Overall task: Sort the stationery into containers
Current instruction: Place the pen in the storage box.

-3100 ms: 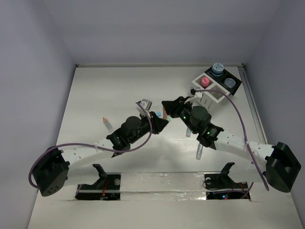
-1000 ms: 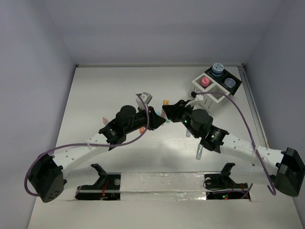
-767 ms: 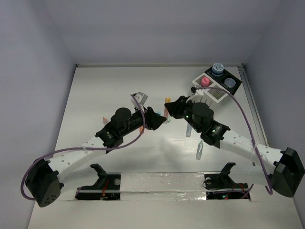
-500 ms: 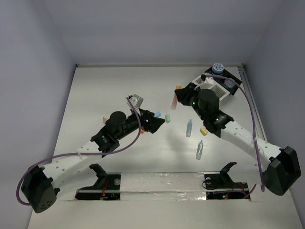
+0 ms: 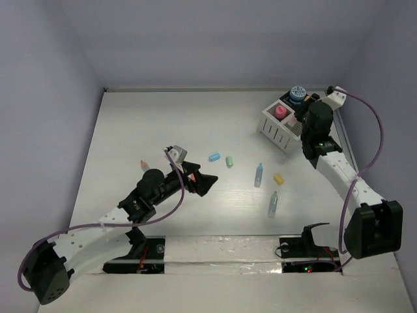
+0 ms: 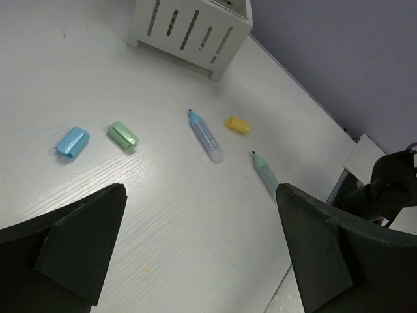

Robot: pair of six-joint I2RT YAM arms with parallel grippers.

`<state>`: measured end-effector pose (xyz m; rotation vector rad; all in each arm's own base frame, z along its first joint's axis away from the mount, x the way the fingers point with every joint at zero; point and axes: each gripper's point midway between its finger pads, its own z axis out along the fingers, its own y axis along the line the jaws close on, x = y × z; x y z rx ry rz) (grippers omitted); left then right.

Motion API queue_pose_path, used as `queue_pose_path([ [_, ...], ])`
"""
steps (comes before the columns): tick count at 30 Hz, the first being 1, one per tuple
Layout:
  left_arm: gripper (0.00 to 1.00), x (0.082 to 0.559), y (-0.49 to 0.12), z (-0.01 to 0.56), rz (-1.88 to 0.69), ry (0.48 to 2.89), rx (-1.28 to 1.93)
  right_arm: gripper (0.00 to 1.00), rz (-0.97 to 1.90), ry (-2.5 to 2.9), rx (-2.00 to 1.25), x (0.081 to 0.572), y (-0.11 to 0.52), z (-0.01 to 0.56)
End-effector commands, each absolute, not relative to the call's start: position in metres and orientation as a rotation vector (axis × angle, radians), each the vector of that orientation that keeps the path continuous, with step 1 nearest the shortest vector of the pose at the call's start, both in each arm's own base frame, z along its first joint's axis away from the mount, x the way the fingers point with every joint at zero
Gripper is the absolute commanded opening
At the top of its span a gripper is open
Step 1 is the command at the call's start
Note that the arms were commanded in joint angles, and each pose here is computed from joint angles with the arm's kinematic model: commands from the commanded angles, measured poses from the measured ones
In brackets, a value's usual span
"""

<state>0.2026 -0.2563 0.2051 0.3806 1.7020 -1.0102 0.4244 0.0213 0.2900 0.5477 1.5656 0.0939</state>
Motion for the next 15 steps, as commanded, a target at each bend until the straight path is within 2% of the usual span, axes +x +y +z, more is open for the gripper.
queue_pose_path([
  [1,0.99,0.204,-0.250,0.228,-1.001,1.572,0.364,0.00,-0.062,1.476,0.593,0.434,-0.019,0.310],
  [15,0.99,0.203,-0.238,0.224,-0.984,1.562,0.311,0.00,-0.257,1.530,0.526,0.476,-0.042,0.267],
])
